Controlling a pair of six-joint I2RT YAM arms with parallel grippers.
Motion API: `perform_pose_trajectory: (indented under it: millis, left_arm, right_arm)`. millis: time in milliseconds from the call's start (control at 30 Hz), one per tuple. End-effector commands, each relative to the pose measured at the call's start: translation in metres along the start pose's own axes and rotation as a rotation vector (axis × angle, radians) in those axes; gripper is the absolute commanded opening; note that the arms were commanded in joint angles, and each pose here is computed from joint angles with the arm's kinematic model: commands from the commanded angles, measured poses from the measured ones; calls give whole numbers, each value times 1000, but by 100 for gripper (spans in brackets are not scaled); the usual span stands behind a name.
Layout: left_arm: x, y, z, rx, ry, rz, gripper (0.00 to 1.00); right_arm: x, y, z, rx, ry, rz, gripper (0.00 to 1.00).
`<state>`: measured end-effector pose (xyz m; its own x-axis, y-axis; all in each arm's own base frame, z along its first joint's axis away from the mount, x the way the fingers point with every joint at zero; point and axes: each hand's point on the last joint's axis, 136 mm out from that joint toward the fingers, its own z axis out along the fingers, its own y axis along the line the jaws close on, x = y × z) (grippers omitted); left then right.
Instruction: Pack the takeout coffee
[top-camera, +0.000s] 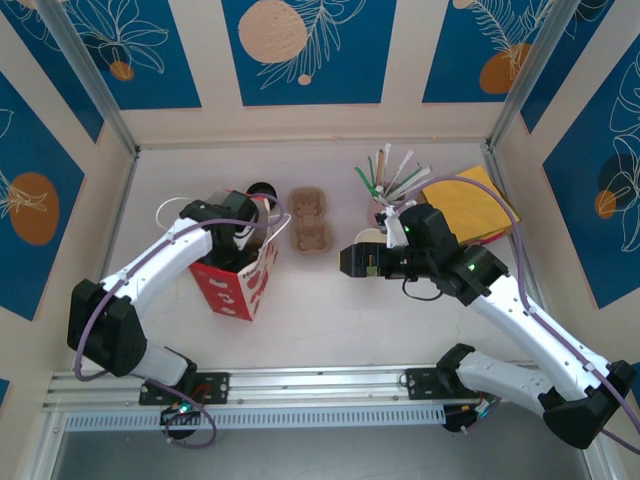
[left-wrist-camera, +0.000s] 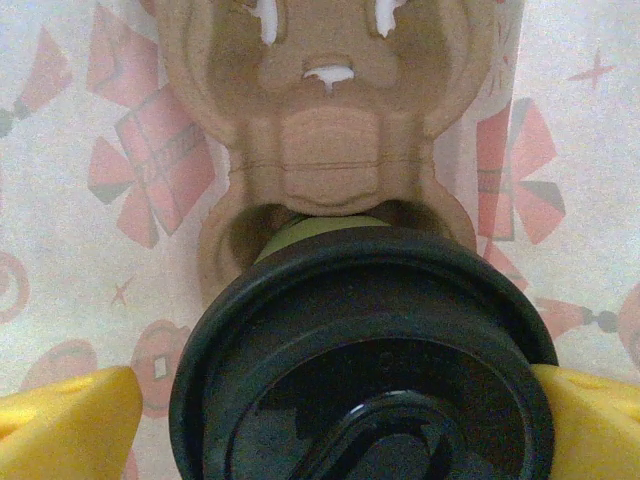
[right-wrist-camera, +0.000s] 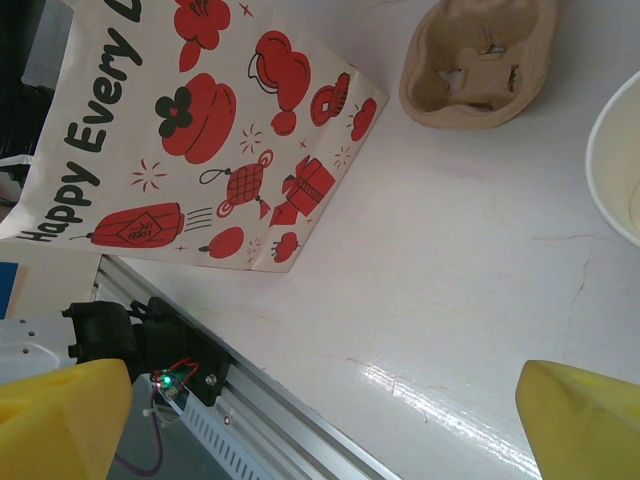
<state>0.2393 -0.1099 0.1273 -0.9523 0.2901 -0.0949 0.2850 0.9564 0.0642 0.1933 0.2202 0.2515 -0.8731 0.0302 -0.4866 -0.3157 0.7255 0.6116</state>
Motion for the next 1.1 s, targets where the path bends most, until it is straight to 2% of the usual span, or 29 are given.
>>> perform_pose_trajectory:
  millis: [0, 1067]
  left_arm:
    - [2, 7, -14, -11, -16, -26, 96]
    - [0, 9, -22, -17, -36, -28, 96]
  right_arm:
    - [2, 4, -1, -19, 4, 2, 99]
    - [1, 4, -12, 1, -10, -22, 99]
